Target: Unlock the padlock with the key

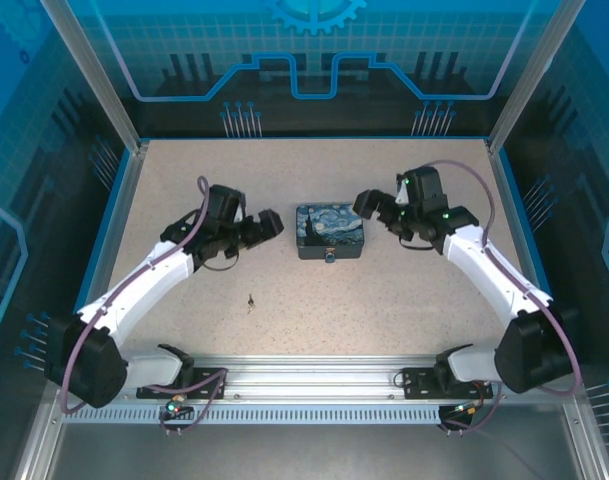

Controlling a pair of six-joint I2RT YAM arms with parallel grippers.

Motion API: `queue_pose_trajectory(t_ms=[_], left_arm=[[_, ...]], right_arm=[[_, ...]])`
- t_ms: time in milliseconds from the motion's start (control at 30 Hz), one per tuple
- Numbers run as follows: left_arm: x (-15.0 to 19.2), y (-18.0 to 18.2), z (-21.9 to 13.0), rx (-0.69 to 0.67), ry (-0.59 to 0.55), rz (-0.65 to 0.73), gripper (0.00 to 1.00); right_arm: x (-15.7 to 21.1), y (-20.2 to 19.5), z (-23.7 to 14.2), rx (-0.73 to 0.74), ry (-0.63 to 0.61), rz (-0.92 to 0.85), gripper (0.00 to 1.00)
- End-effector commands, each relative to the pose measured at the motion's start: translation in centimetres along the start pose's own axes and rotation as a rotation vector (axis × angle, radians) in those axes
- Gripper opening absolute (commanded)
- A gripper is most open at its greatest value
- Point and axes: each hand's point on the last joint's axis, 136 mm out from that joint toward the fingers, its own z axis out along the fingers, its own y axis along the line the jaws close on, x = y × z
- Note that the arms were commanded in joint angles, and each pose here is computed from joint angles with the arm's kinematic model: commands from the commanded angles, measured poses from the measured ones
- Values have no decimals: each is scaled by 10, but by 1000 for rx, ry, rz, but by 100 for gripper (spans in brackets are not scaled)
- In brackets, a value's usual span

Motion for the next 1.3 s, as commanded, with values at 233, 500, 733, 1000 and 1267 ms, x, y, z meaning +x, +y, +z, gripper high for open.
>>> queue_pose_trajectory(t_ms=[233, 500, 733, 1000, 1267], left_arm=[[90, 96, 9, -356, 140, -36, 98], [97, 99, 24, -494, 148, 42, 84], [103, 100, 39, -560, 145, 70, 71], [113, 102, 55, -575, 162, 63, 58], [121, 111, 65, -588, 178, 44, 49]], right_arm=[[94, -1, 9, -93, 133, -21, 100], [101, 7, 5, -140, 166, -50, 98], [93, 6, 1, -106, 142, -63, 97], [89, -7, 2, -49, 129, -51, 98], [89, -17, 3, -29, 132, -31, 99]])
